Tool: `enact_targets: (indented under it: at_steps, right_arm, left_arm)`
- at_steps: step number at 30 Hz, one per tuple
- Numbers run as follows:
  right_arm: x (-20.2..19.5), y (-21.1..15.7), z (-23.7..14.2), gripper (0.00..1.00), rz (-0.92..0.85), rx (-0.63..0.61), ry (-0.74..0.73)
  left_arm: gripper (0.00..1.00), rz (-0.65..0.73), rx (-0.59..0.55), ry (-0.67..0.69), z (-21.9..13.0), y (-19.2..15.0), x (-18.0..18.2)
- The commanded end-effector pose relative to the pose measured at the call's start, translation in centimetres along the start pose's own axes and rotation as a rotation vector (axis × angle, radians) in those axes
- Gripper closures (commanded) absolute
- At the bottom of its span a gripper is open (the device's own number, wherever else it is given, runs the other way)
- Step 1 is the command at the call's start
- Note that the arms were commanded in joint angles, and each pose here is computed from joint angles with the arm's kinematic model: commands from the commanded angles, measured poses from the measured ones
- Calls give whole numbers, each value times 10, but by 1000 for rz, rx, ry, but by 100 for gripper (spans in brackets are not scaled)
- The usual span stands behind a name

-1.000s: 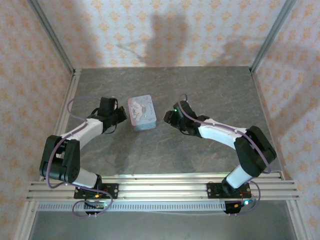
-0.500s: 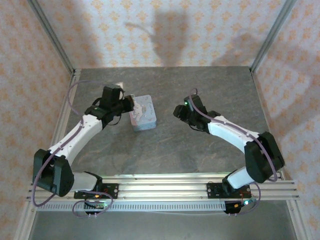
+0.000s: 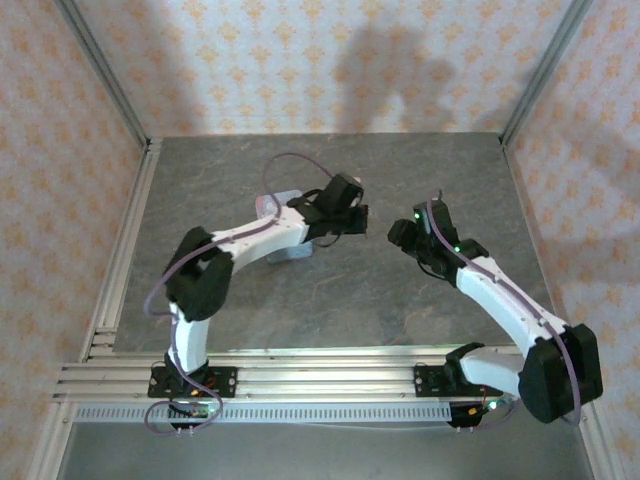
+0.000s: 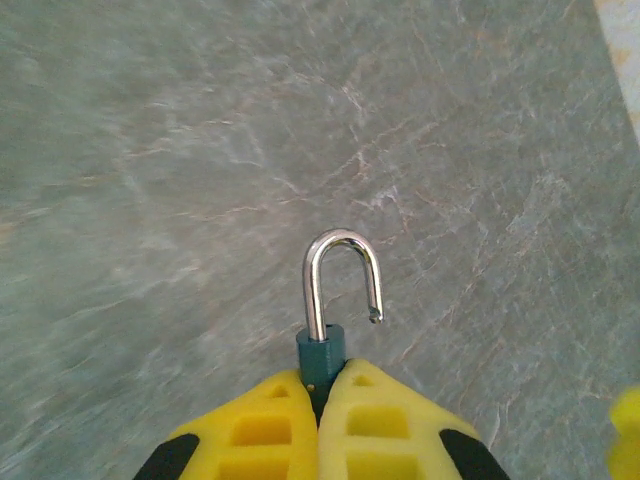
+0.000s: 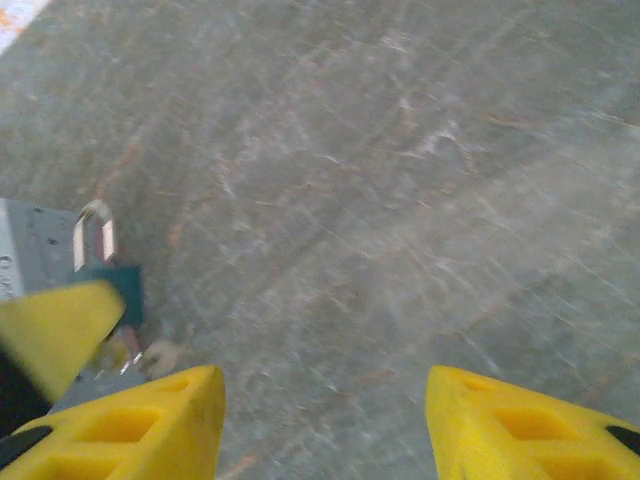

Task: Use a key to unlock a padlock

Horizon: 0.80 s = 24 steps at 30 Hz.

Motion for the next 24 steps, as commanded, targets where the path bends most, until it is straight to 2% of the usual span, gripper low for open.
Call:
enact_targets:
  at_steps: [1,4,9,12,16,21,24]
  right_arm:
    - [-20,-5,-7,45,-7,-20,-82]
    - [-26,-6,-10,44,-7,-30,-103]
    - [-27,-5,-13,44,-8,-48,-113]
    - [-24,-2,-15,44,-13,-59,-112]
    - [-20,6,-22,44,-38,-100,-137]
    - [-11,21,-41,40,-83,-190,-178]
    - [-7,33,-55,31,-101,-291,-225]
  left_arm:
    - [100,-44,4,3,25,4,-4]
    - [98,-39,25,25,43,2,-1]
    - [86,-2,61,62,55,0,3]
    - [75,24,60,91,49,2,6]
    - [65,68,41,136,30,12,10]
    - [60,146,-12,210,-14,34,19]
    - [56,193,-67,282,-54,53,31]
Point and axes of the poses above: each hand's point on the last joint's axis, 136 mm out from that joint toward the fingers, its own z axis out along the fingers, its own x axis along the line the jaws close on, y = z × x, the point moved 10 cm from there along -z, back along the fingers, and after that the axes turned 10 degrees about z, right-handed, at the moved point
